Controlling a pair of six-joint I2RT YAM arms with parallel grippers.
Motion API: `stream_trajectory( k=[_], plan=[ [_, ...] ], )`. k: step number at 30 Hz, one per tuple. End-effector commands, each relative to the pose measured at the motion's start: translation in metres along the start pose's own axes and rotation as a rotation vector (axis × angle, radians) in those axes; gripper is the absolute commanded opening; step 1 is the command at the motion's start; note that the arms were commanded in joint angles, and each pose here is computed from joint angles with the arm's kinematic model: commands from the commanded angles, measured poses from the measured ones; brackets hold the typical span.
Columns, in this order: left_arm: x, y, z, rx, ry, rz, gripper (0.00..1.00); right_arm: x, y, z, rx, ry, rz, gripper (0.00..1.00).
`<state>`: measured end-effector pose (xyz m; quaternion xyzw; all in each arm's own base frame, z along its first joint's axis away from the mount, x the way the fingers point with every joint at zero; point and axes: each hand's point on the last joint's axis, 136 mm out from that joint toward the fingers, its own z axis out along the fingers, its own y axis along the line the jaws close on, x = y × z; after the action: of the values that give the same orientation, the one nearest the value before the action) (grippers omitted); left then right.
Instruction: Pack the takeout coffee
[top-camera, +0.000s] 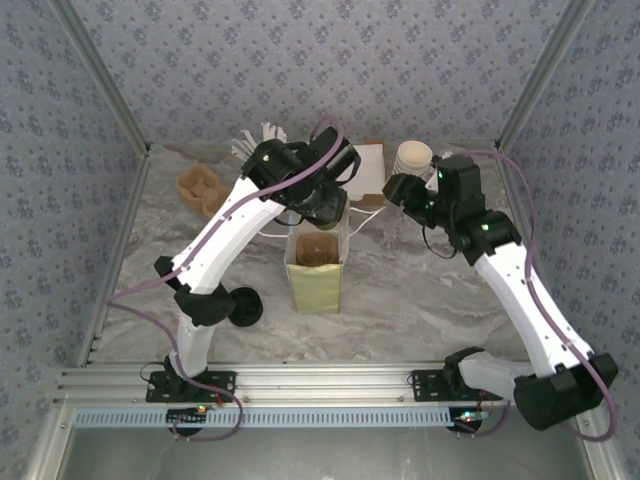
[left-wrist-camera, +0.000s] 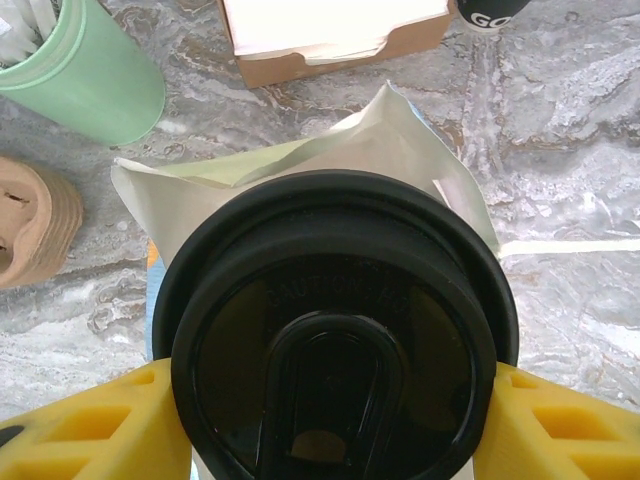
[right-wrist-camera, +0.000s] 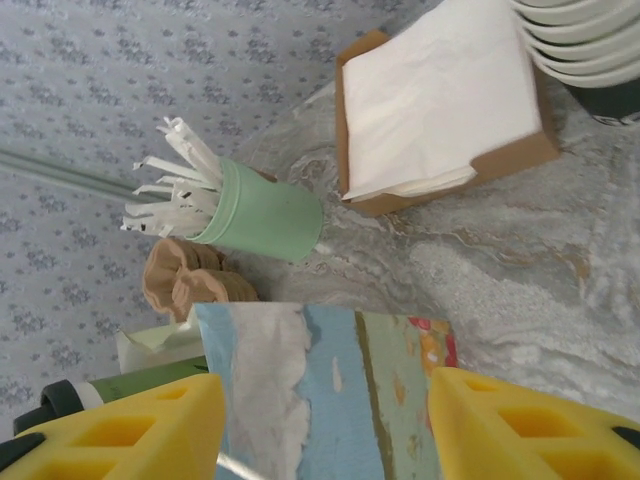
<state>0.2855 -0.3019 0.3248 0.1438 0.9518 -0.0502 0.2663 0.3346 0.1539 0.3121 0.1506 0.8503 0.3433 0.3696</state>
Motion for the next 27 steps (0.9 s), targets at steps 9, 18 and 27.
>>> stream_trajectory(
  k=[9,18,27],
  plan=[
    [0.034,0.024,0.020,-0.092,0.205,-0.016,0.51,-0.007,0.045,0.026,-0.235,0.127,-0.100,0.58],
    [0.037,0.031,0.041,-0.132,0.258,-0.062,0.51,0.014,0.044,0.008,-0.249,0.145,-0.104,0.54],
    [0.041,0.032,0.061,-0.153,0.313,-0.056,0.51,0.052,0.041,-0.011,-0.218,0.152,-0.154,0.51]
  ],
)
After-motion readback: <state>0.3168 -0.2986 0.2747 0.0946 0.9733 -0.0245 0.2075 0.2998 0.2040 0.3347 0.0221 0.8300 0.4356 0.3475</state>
